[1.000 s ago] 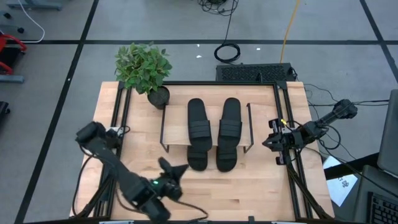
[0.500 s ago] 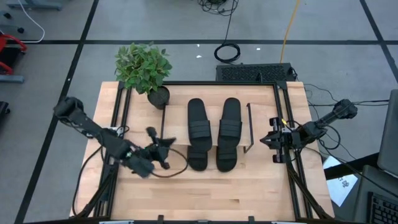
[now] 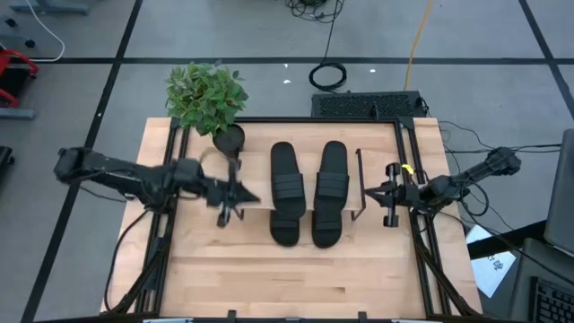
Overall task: Pick and place slides into the shelf
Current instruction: Return to Home Position
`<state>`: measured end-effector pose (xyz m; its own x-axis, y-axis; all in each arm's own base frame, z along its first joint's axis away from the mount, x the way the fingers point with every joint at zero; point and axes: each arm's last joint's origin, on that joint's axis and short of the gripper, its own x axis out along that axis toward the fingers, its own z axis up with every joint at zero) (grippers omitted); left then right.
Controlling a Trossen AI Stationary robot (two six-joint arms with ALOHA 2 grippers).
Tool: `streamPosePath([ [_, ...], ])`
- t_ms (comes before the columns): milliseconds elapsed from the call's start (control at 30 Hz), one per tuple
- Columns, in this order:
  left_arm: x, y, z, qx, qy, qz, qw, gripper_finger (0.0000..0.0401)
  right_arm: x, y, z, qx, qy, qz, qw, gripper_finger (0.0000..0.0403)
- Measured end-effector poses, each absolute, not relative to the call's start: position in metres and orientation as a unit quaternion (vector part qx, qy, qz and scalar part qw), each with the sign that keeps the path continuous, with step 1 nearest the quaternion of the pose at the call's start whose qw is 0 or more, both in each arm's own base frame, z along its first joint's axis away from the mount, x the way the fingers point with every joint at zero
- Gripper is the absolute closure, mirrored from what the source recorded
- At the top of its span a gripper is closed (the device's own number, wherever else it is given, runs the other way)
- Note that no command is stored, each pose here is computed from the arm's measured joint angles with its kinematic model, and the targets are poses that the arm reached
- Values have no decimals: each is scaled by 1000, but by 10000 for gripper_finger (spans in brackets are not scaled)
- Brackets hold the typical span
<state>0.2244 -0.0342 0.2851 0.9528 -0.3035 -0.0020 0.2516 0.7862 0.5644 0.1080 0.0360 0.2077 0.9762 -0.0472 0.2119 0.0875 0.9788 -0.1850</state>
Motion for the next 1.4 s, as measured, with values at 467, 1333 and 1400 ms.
streamPosePath([
  [467,140,-27,273,224,-22,33,974,401,96,35,206,-36,-94,-36,994,403],
  [1333,96,-32,240,233,3,22,972,401,91,22,199,-9,-104,10,995,403],
  [1400,97,-29,235,210,-3,36,977,401,92,22,194,-12,-104,9,994,403],
])
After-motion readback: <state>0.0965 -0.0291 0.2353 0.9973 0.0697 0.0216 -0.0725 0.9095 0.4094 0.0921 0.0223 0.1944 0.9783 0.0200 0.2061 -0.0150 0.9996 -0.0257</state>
